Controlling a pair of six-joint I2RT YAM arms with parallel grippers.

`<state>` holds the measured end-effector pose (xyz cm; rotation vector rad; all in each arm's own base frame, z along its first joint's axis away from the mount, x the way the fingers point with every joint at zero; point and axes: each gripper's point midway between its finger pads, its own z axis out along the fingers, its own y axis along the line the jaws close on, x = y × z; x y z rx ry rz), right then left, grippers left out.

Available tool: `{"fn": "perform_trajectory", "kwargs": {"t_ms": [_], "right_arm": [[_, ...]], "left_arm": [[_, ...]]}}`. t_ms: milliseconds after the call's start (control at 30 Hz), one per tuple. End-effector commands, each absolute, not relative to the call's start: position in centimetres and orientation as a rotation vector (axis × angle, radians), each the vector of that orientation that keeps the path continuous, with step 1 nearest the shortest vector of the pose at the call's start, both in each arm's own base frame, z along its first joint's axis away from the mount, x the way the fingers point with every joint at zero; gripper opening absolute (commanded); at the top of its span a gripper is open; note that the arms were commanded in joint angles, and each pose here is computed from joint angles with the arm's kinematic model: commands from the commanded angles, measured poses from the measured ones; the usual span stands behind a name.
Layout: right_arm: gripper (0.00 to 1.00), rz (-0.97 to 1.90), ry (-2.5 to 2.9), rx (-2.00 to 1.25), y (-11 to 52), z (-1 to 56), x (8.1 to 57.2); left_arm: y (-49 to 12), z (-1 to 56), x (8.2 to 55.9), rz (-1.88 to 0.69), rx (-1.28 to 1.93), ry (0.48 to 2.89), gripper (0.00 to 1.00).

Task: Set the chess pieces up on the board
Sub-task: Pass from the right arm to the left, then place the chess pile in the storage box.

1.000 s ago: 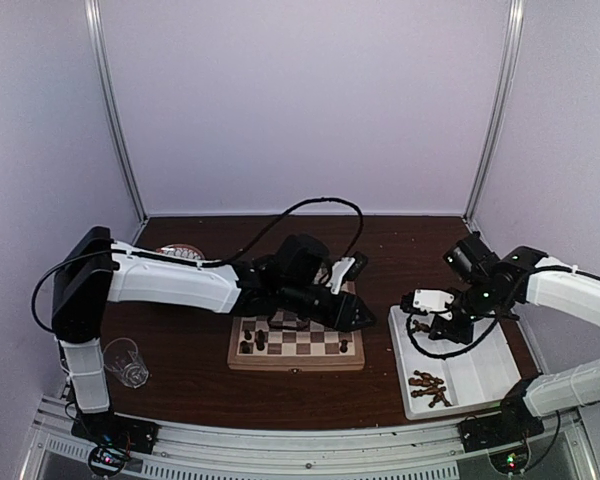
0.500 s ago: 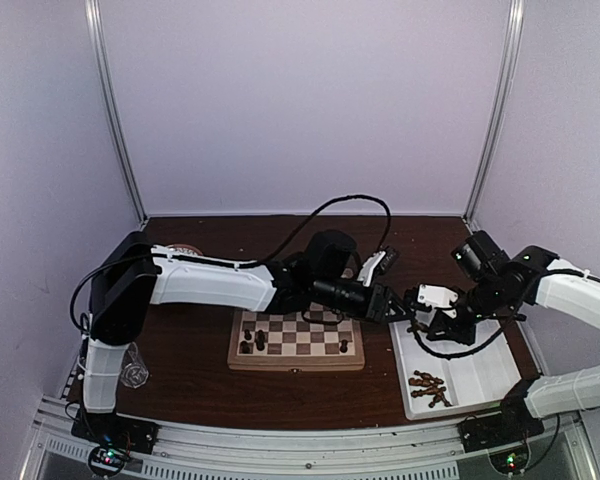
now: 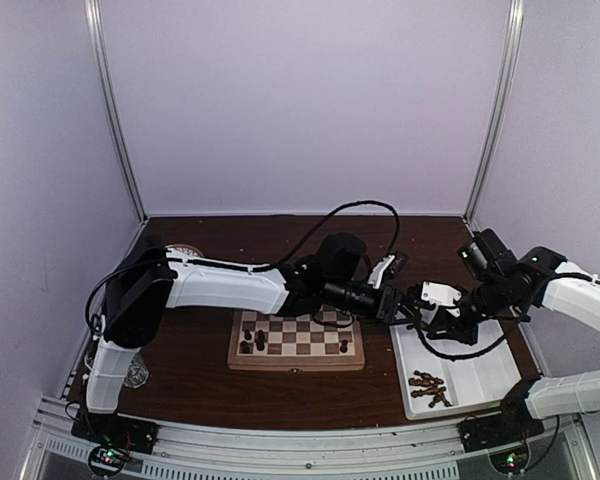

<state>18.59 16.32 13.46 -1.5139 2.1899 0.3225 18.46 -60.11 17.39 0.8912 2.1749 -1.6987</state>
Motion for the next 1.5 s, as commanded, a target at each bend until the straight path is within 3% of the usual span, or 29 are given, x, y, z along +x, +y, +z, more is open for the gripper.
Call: {"fn": "perform_trajectory", "kwargs": {"t_ms": [0,233,467,667,1100,1467], "right_arm": [[0.10,0.357,2.154,-1.510,16.8,14.5,18.4],[0.10,0.363,2.150,-1.514,16.8,14.5,18.3],[0.10,0.360,2.155,-1.513,16.8,14.4,18.3],[0.10,0.333,2.191,-1.488,15.9,13.8,18.8],[0.10,0.361,2.249,-1.368,14.0,14.0,19.9],[0.12,0.458,2.413,-1.407,13.9,10.8,19.9]], "left_arm": [[-61.2,19.2,18.3,-1.766,0.906,2.088,0.30],[-61.5,18.5,18.4,-1.776,0.896,2.108,0.24],[-61.5,18.4,18.4,-1.780,0.895,2.106,0.08],[-60.4,19.1,20.0,-1.721,0.846,2.087,0.02],[-59.7,20.0,21.0,-1.728,0.814,2.060,0.01],[-57.8,18.6,19.9,-1.702,0.830,2.104,0.01]]}}
